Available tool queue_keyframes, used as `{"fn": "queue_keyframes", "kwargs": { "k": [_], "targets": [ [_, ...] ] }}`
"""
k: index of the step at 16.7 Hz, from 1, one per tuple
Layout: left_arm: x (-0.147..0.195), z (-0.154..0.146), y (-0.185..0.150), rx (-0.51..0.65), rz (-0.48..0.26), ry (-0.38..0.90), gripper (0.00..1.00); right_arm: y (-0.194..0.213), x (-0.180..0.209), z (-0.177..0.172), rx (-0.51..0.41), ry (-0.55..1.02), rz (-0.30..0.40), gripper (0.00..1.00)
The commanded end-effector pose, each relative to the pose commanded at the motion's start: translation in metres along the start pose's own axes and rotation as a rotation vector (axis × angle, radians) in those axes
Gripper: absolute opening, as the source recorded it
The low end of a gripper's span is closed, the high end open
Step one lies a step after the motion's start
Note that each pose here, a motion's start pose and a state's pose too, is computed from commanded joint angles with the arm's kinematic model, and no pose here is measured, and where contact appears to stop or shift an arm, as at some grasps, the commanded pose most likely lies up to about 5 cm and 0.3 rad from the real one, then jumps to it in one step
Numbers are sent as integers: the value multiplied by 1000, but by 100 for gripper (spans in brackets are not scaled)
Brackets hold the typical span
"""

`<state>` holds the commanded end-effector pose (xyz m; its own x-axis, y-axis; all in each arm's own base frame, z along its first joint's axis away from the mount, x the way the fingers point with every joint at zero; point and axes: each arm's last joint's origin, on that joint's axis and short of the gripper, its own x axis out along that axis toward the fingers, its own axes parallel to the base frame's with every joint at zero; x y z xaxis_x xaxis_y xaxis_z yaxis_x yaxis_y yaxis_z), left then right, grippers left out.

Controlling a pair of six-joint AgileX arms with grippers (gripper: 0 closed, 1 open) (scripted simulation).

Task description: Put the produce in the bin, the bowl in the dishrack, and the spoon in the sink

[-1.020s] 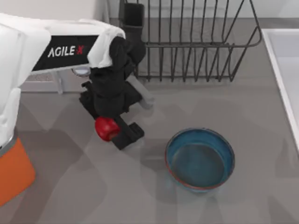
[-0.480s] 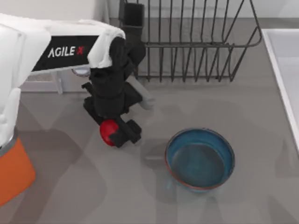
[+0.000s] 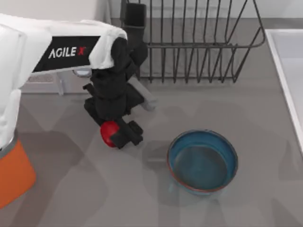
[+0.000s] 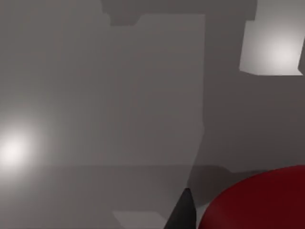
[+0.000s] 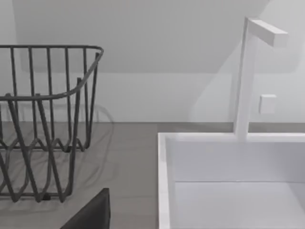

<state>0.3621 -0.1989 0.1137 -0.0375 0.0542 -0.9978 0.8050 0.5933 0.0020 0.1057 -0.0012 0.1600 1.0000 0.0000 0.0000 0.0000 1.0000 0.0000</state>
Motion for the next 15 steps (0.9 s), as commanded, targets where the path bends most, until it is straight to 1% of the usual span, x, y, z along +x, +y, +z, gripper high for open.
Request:
{"fn": "queue_keyframes", "kwargs": {
  "k": [1,3,8,10,11,15],
  "targets": [
    [-3,1,0,3,-1,2,0,0,0,0,0,0,0,100],
    [-19,3,0,10,1,1,0,0,0,0,0,0,0,100],
    [-77,-2,0,5,-4,11,0,0,0,0,0,0,0,100],
    [-94,-5,0,2,-2,5,0,0,0,0,0,0,0,100],
    [-99,-7,0,-1,0,-1,0,0,0,0,0,0,0,100],
    [-98,-6,0,1,0,1,0,0,0,0,0,0,0,100]
  ]
}}
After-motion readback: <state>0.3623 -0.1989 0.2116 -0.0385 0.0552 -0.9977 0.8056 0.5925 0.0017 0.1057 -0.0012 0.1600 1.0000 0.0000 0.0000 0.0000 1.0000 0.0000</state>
